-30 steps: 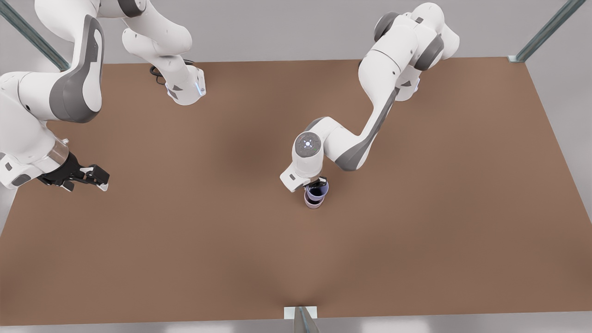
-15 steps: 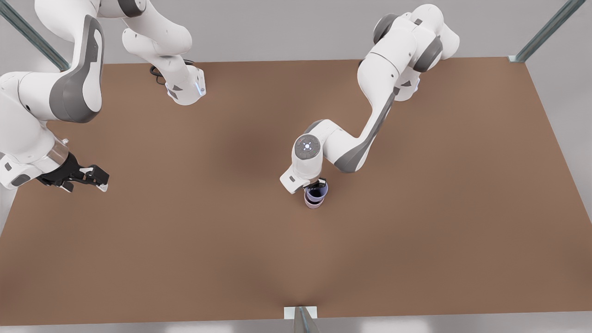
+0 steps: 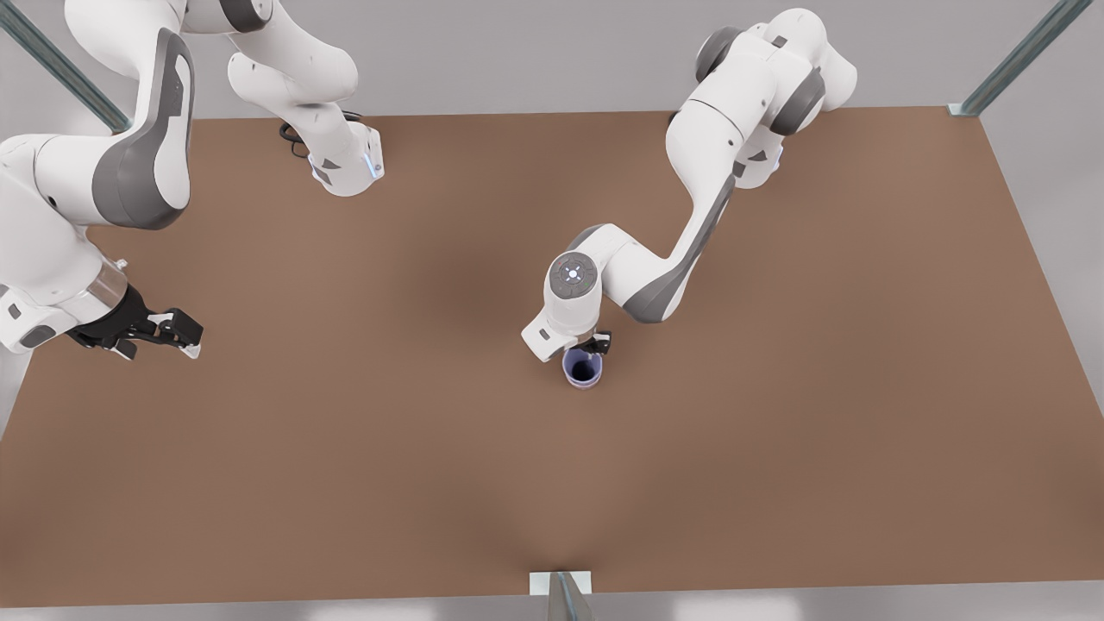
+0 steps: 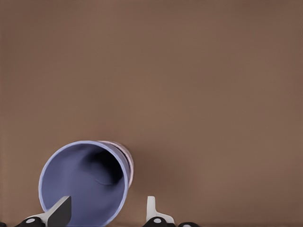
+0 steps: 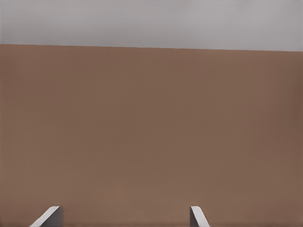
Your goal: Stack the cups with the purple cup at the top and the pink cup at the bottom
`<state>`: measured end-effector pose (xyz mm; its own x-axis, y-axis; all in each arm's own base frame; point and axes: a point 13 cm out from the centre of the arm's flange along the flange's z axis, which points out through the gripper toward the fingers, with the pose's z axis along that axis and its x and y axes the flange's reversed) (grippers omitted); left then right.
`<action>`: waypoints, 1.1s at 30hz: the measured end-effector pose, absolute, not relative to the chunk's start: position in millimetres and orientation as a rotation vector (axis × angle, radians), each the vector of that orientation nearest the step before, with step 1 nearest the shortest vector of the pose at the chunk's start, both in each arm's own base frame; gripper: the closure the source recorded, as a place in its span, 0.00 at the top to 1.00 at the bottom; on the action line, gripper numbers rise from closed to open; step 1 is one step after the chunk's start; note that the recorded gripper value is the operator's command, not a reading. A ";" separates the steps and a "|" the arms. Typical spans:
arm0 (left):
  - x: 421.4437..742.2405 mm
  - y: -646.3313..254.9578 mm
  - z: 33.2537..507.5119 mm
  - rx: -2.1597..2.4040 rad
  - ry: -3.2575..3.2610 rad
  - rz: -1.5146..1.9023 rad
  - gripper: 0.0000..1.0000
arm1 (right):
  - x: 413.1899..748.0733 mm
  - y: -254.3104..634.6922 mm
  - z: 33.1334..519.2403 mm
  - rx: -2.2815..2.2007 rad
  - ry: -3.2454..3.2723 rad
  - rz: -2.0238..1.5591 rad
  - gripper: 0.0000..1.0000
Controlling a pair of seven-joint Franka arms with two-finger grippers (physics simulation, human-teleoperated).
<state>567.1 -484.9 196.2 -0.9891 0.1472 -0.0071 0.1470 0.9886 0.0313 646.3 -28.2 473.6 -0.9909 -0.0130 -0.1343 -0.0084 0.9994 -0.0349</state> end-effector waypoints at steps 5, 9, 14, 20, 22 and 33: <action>567.7 -485.5 198.9 0.231 3.120 0.044 0.83 | 646.3 -28.8 473.9 -0.015 3.005 -0.052 1.00; 568.0 -486.0 200.8 0.229 3.119 0.040 0.83 | 646.6 -28.0 473.5 -0.017 3.005 -0.052 1.00; 578.5 -481.2 217.0 0.203 3.102 0.027 1.00 | 647.4 -28.0 471.4 -0.018 3.008 -0.052 1.00; 654.9 -349.3 295.1 -0.112 3.094 0.007 1.00 | 647.5 -28.1 470.9 -0.018 3.009 -0.052 1.00; 677.9 -275.4 315.5 -0.287 3.095 0.023 1.00 | 647.6 -28.2 471.0 -0.018 3.009 -0.053 1.00; 643.5 -110.2 462.6 -0.263 3.091 -0.086 1.00 | 648.0 -27.1 468.9 -0.022 3.012 -0.054 1.00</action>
<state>643.5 -110.2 462.6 -0.9849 -0.1696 -0.0339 -0.1675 0.9842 -0.0582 648.0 -27.1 468.9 -0.9915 -0.0166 -0.1289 -0.0120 0.9992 -0.0369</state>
